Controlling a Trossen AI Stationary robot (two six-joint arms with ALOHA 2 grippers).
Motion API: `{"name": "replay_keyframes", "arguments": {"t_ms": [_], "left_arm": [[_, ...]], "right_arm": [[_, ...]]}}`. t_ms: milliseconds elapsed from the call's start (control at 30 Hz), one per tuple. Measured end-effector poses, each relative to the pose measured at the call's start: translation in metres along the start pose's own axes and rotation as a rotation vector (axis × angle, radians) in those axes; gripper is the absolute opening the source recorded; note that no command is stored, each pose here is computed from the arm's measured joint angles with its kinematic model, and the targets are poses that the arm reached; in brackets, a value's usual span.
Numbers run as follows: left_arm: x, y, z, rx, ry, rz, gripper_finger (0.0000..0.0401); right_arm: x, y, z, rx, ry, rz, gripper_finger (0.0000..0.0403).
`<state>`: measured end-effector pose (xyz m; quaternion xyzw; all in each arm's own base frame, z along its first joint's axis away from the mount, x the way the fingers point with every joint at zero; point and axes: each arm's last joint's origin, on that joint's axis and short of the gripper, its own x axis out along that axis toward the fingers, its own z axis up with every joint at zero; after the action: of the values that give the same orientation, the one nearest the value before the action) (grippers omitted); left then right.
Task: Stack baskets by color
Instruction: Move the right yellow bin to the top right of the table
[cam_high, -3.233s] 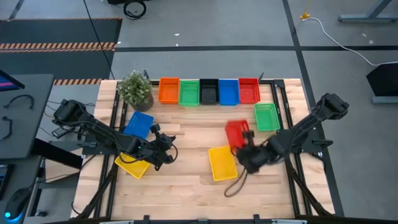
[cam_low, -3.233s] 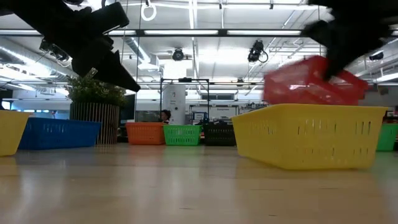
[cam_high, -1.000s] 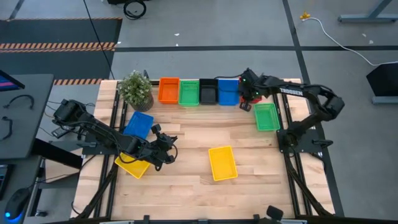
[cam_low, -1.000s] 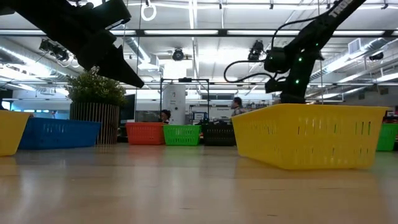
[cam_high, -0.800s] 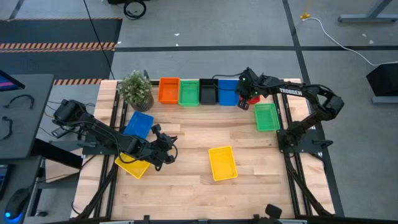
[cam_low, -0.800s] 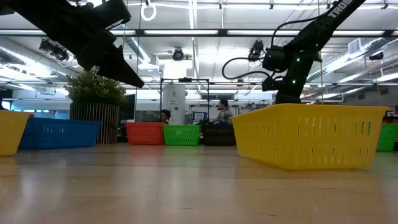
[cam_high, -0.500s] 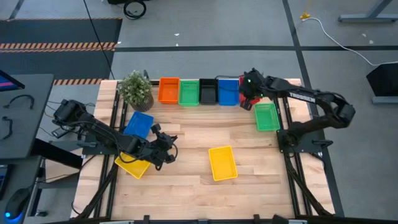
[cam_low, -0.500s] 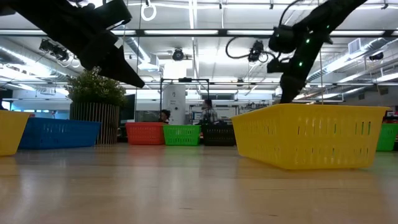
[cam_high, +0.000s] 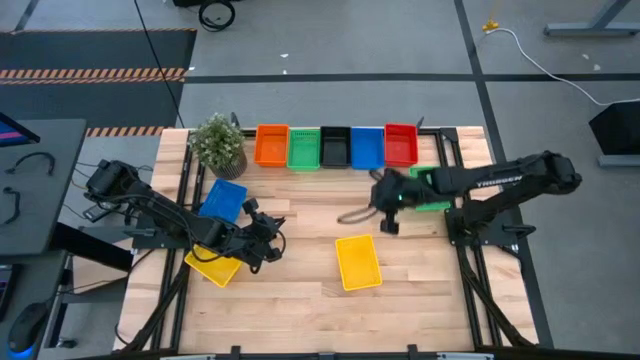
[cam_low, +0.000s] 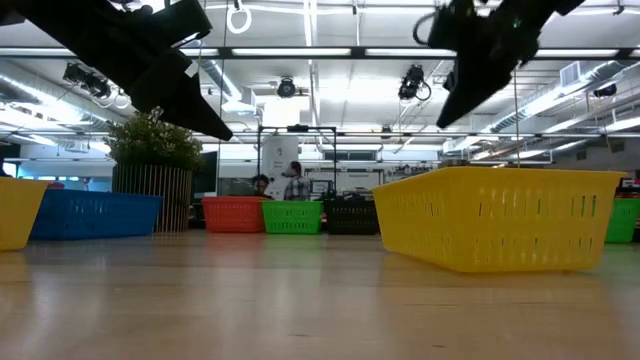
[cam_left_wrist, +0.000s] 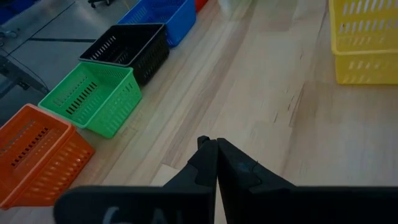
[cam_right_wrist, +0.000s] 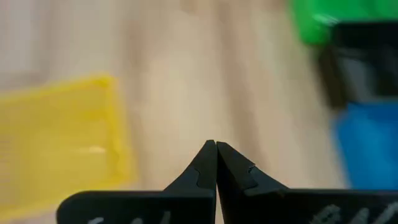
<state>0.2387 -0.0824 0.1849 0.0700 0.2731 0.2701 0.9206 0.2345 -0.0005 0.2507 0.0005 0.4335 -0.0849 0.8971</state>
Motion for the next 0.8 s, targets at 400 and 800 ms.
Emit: {"name": "replay_keyframes", "arguments": {"t_ms": [400, 800], "left_arm": [[0.0, 0.0, 0.0, 0.0, 0.0, 0.0, 0.0021], [0.0, 0.0, 0.001, 0.003, -0.009, 0.012, 0.0011]], "right_arm": [[0.023, 0.095, 0.001, -0.11, -0.079, 0.338, 0.0079], [0.032, 0.171, -0.023, -0.25, -0.151, 0.415, 0.0186]]}}
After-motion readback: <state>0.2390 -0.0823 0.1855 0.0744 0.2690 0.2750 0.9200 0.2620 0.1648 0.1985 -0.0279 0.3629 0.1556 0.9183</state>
